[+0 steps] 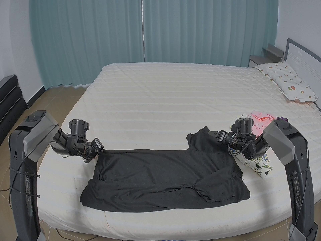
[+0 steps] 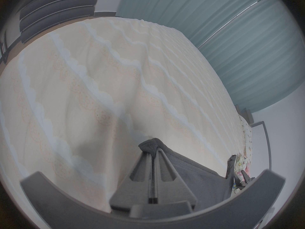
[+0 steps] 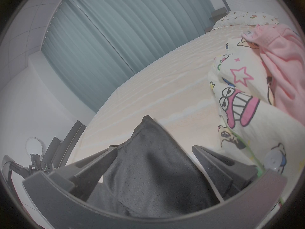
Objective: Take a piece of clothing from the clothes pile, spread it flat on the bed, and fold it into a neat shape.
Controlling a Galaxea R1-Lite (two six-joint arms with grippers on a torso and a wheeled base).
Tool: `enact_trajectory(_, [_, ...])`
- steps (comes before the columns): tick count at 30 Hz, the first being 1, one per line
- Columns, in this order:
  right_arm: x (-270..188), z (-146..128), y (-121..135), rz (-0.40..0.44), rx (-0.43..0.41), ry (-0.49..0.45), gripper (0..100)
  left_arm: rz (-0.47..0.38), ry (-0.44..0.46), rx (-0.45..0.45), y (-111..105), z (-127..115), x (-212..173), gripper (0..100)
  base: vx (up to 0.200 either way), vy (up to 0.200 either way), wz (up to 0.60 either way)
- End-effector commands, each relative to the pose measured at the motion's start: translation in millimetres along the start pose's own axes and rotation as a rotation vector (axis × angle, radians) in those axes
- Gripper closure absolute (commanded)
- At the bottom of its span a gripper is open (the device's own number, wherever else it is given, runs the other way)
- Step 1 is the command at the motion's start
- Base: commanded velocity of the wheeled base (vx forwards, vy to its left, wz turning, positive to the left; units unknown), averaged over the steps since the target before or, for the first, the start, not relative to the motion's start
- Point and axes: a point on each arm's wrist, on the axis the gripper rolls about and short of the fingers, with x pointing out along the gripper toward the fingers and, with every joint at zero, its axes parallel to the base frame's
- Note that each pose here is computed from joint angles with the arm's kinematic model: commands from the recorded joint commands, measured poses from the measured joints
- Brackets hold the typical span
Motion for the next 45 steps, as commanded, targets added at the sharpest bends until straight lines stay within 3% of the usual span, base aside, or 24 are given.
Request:
enact_trajectory(1, [10, -8, -3, -0.001, -0.002, 0.009, 0, -0.002, -0.001, 0.001, -1, 0, -2, 100, 0.000, 0.000, 0.00])
enact_trajectory(11, [25, -15, -7, -0.029, -0.001, 0.011, 0, -0.001, 0.002, -0.001, 0, 0, -1, 100, 0.000, 0.000, 0.00])
enact_trajectory(12, [25, -15, -6, -0.028, 0.000, 0.009, 100, 0.000, 0.003, 0.000, 0, -1, -1, 100, 0.000, 0.000, 0.00])
enact_trajectory(32, [0, 15, 5, -0.006, 0.040, -0.068, 100, -0.001, -0.023, -0.007, -1, 6, -7, 100, 0.000, 0.000, 0.00])
enact_trajectory(45, [-6, 26, 7, -0.033, 0.071, -0.150, 100, -0.022, -0.092, -0.040, 3, 26, -25, 100, 0.000, 0.000, 0.00])
